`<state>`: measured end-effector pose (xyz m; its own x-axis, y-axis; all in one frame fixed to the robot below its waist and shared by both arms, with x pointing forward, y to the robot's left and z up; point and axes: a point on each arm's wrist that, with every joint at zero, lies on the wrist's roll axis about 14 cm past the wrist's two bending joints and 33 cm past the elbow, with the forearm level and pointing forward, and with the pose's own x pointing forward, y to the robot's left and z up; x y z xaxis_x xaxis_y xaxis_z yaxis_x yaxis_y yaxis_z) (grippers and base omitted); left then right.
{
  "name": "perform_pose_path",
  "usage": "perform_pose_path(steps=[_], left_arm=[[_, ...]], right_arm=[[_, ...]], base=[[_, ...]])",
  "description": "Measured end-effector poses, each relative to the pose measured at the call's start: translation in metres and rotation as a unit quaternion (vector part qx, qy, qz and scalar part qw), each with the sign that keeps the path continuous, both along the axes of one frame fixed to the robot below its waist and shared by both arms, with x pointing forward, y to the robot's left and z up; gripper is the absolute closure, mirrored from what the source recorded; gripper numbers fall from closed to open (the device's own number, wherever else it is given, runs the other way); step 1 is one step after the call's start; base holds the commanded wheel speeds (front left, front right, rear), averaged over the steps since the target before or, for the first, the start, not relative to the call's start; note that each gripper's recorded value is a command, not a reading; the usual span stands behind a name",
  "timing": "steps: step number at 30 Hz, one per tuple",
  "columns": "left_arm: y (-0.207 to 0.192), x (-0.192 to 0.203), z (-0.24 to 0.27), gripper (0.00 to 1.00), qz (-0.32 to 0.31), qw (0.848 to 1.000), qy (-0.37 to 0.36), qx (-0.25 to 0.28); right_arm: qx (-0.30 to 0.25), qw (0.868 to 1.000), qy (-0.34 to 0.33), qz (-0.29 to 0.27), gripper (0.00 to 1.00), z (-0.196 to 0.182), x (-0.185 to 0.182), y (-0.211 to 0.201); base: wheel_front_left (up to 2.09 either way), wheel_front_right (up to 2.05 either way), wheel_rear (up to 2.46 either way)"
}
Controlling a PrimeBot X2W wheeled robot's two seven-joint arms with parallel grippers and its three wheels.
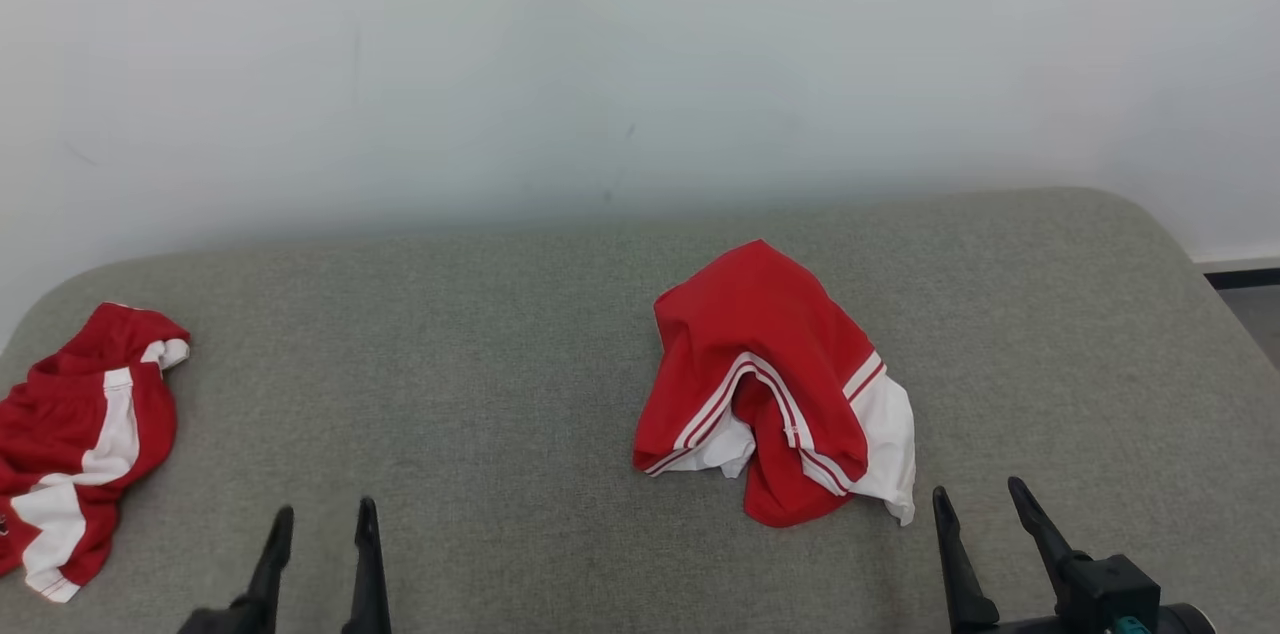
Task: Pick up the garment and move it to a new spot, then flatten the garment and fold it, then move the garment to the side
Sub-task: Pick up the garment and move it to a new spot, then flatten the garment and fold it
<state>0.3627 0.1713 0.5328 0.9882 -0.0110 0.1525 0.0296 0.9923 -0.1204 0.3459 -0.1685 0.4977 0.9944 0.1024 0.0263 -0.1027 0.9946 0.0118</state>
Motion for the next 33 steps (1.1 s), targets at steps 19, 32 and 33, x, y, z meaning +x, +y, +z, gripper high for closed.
perform_pose_path(steps=[19, 32, 33], left_arm=[[0.022, -0.015, -0.020, 0.00, 0.022, 0.999, 0.024, 0.003], [0.023, -0.017, -0.026, 0.00, 0.023, 0.999, 0.032, 0.000], [0.023, -0.017, -0.026, 0.00, 0.021, 0.999, 0.033, 0.000]], right_arm=[[0.002, 1.000, 0.016, -0.016, 0.00, -0.013, -0.005, -0.011], [-0.010, 1.000, 0.016, 0.012, 0.00, -0.012, 0.003, 0.007], [-0.014, 1.000, 0.014, 0.019, 0.00, -0.009, 0.006, 0.011]], base=[[0.00, 0.00, 0.00], [0.00, 0.00, 0.00], [0.00, 0.00, 0.00]])
